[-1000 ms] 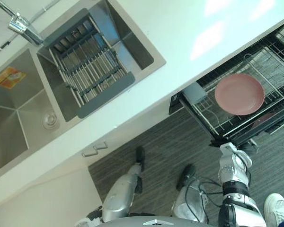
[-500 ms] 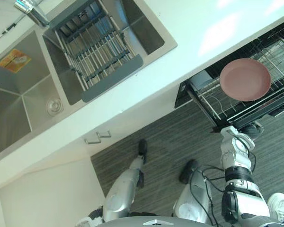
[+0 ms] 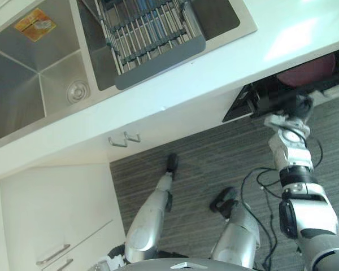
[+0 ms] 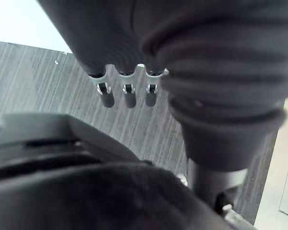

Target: Walk over to the sink, pick up the cup, carry it to the dishwasher, place the cup inside the dishwasher, then close the dishwasher door

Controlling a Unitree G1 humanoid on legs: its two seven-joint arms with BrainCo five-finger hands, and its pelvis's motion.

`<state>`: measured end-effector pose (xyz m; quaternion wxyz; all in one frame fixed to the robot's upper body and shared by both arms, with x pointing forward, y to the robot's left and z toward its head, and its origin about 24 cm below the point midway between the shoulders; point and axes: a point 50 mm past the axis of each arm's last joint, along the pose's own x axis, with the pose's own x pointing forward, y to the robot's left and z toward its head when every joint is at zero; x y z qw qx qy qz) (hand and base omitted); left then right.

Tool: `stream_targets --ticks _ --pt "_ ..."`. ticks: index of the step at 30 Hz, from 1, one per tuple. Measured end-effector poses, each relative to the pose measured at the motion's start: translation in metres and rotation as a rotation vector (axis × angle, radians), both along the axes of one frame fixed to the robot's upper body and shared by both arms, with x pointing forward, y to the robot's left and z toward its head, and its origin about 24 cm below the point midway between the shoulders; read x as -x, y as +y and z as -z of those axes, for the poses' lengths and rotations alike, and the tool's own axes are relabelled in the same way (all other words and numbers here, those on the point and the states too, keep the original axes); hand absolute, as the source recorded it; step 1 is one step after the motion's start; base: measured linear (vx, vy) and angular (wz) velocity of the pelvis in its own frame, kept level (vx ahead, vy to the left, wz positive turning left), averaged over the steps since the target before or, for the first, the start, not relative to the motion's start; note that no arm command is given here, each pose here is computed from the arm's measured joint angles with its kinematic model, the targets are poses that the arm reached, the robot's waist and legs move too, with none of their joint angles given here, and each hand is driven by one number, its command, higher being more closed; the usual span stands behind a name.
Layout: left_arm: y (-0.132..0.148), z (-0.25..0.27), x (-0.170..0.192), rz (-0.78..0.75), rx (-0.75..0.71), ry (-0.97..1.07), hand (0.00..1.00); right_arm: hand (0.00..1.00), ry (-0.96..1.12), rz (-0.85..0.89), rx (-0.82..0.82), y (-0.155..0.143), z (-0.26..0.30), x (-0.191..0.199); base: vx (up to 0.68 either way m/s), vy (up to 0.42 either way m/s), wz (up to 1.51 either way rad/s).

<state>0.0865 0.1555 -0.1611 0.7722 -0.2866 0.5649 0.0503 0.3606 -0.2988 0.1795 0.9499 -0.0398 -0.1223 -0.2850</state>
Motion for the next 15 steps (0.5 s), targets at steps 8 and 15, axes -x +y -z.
stream_targets --ticks 8,15 --pt "-0.008 -0.004 -0.015 0.032 0.031 -0.052 0.00 1.00 -0.014 -0.021 0.144 0.004 -0.022 -0.005 0.00 -0.132 0.09" --pt "-0.012 -0.005 -0.019 0.064 0.038 -0.068 0.00 1.00 0.007 -0.015 0.239 0.008 -0.035 -0.009 -0.06 -0.124 -0.09"
